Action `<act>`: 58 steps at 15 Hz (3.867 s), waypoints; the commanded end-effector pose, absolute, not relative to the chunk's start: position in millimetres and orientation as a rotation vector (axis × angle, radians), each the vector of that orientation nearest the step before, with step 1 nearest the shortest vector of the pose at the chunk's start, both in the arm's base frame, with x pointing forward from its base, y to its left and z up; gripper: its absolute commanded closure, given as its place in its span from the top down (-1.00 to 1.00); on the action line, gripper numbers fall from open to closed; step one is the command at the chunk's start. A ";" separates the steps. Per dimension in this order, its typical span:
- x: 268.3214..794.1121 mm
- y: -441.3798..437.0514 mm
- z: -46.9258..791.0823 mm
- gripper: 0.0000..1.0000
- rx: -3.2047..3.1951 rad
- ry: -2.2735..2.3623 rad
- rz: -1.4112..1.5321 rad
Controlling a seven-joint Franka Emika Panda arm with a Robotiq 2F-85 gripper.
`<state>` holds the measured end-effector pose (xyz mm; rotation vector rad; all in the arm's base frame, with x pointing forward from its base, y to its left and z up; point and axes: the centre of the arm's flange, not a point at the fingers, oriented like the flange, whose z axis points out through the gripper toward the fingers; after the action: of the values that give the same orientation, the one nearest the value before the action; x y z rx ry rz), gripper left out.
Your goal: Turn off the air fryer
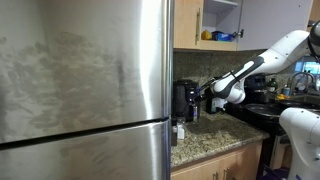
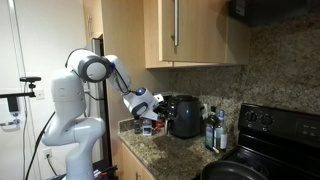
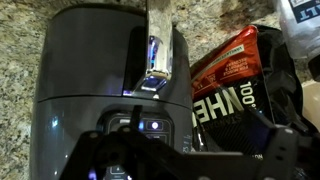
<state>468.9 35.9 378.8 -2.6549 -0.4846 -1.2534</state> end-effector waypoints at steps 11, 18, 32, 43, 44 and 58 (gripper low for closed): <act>466.9 67.4 361.3 1.00 -2.611 -0.556 -1.269; 486.8 57.9 384.8 1.00 -2.592 -0.514 -1.345; 496.8 44.0 373.2 1.00 -2.622 -0.476 -1.273; 491.5 43.9 375.5 1.00 -2.622 -0.493 -1.296; 491.5 44.2 375.7 1.00 -2.621 -0.495 -1.297; 490.9 50.6 376.2 1.00 -2.613 -0.585 -1.295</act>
<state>490.9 50.6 376.2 -2.6126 -0.5849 -1.2950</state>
